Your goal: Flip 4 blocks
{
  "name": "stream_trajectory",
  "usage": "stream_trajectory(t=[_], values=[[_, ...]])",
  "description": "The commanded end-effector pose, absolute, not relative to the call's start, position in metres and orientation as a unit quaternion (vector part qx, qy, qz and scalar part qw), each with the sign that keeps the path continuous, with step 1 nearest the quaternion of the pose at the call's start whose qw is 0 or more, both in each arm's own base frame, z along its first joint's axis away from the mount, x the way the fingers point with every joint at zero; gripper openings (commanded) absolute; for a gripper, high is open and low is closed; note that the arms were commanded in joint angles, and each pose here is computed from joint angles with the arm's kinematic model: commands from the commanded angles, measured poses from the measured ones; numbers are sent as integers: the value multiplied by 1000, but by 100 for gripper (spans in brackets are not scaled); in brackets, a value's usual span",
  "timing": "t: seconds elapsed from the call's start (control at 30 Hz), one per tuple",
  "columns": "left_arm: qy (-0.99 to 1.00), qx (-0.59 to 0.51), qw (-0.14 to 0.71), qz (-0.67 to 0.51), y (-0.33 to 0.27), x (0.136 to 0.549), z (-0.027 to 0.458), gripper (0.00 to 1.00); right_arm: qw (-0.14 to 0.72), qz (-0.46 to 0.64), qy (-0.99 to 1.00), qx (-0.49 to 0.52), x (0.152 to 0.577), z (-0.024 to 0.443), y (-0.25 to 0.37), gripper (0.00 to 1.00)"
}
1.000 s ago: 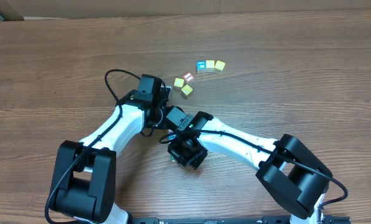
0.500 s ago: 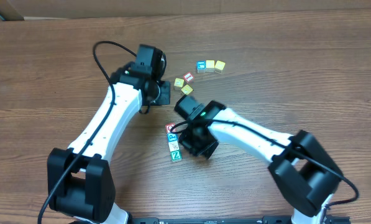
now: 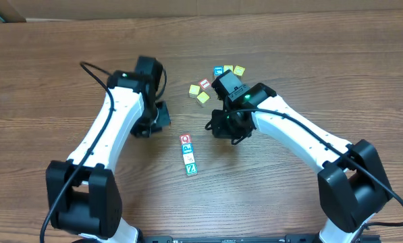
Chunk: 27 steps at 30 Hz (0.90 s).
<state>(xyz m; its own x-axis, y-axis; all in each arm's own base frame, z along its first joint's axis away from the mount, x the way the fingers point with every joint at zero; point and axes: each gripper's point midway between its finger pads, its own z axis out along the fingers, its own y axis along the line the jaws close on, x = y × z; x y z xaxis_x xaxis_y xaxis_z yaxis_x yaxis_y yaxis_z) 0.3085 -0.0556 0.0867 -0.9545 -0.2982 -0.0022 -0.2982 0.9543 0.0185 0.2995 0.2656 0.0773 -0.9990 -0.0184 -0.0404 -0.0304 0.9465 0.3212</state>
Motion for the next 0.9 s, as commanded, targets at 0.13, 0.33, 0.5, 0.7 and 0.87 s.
stream_trajectory(t=[0.13,0.33,0.5,0.7,0.87], values=[[-984,142,110,15,-70,271,24,4,87,104,991,19,349,85,200,11],[-982,79,147,94,-97,270,2,4,94,96,991,22,364,83,171,10],[-980,40,160,112,-102,266,-6,4,98,85,991,43,370,82,153,11],[-976,12,178,121,-102,259,-10,4,107,65,990,67,379,82,130,11],[-977,9,168,129,-103,264,-11,4,108,63,989,79,382,82,120,11]])
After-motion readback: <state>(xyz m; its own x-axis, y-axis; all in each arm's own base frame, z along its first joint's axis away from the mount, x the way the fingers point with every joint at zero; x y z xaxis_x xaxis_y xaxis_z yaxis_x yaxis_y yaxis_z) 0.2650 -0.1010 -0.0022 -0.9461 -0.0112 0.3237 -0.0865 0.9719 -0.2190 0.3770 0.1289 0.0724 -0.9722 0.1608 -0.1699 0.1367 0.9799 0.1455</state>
